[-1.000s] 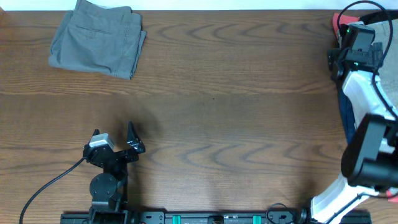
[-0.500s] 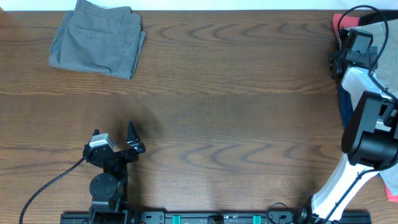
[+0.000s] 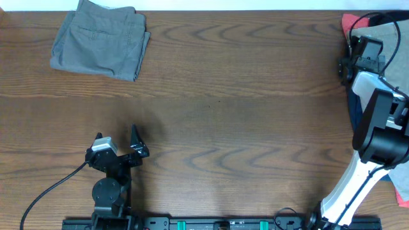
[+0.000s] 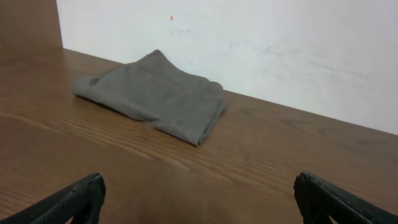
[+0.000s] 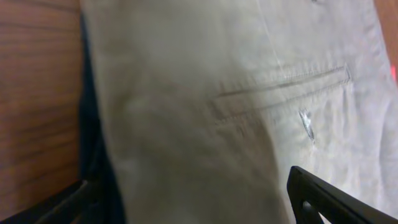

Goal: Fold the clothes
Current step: 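Reach the right gripper to the top khaki shorts and grasp them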

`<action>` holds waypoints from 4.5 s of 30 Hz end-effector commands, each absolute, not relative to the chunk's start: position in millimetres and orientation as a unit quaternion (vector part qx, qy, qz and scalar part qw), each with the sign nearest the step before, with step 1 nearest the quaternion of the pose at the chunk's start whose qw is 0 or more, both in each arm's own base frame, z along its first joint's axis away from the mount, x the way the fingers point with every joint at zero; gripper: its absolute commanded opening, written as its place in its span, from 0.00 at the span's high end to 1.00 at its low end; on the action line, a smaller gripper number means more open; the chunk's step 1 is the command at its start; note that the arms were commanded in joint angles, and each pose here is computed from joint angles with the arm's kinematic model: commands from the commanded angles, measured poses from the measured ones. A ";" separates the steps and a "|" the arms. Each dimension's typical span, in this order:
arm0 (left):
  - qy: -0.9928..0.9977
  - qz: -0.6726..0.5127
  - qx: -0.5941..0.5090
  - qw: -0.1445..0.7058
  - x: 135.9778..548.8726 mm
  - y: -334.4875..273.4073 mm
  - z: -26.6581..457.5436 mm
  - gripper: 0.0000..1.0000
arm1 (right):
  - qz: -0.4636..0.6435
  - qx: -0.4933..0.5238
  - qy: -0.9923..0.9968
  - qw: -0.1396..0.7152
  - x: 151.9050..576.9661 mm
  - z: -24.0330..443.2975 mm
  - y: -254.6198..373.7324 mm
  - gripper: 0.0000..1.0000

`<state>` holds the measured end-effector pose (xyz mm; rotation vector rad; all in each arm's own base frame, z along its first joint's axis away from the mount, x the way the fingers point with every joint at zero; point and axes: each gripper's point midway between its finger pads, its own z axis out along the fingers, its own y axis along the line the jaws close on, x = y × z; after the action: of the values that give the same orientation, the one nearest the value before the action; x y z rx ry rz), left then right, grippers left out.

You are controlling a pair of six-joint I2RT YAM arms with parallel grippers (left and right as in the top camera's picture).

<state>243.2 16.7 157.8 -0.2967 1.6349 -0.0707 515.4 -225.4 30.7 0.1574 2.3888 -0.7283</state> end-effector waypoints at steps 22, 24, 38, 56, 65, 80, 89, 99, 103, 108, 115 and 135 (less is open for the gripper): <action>0.743 -0.016 -0.132 0.656 242.4 19.7 140.4 0.02 | -0.148 0.120 0.887 0.421 549.3 86.0 -213.2 0.02; 0.743 -0.016 -0.132 0.657 242.4 19.7 140.5 0.02 | -0.147 0.119 0.886 0.423 549.9 86.5 -213.3 0.01; 0.743 -0.016 -0.132 0.656 242.4 19.7 140.4 0.02 | -0.151 0.123 0.882 0.429 554.6 74.6 -220.6 0.01; 0.743 -0.016 -0.132 0.657 242.4 19.7 140.5 0.02 | -0.165 0.161 0.885 0.403 548.8 24.6 -237.3 0.07; 0.743 -0.016 -0.132 0.656 242.4 19.7 140.4 0.02 | -0.159 0.175 0.882 0.408 550.1 27.2 -237.7 0.32; 0.743 -0.016 -0.132 0.656 242.4 19.7 140.4 0.02 | -0.145 0.205 0.873 0.417 547.3 51.3 -236.4 0.39; 0.743 -0.016 -0.132 0.657 242.4 19.7 140.5 0.02 | -0.145 0.205 0.873 0.418 543.4 69.2 -234.6 0.83; 0.743 -0.016 -0.132 0.657 242.4 19.7 140.5 0.02 | -0.143 0.204 0.878 0.409 534.7 87.5 -230.0 0.99; 0.743 -0.016 -0.132 0.657 242.4 19.7 140.5 0.02 | -0.129 0.197 0.880 0.412 531.5 104.1 -222.3 0.99; 0.743 -0.016 -0.132 0.657 242.4 19.7 140.5 0.02 | -0.097 0.181 0.879 0.430 533.1 126.9 -209.0 0.99; 0.743 -0.016 -0.132 0.656 242.4 19.7 140.4 0.02 | -0.008 0.133 0.878 0.460 539.8 154.6 -174.1 0.99; 0.743 -0.016 -0.132 0.657 242.4 19.7 140.5 0.02 | 0.066 0.073 0.852 0.514 534.6 223.1 -134.6 0.99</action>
<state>243.2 16.7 157.8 -0.2967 1.6349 -0.0707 534.7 -149.9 192.6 0.2277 2.1036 0.1144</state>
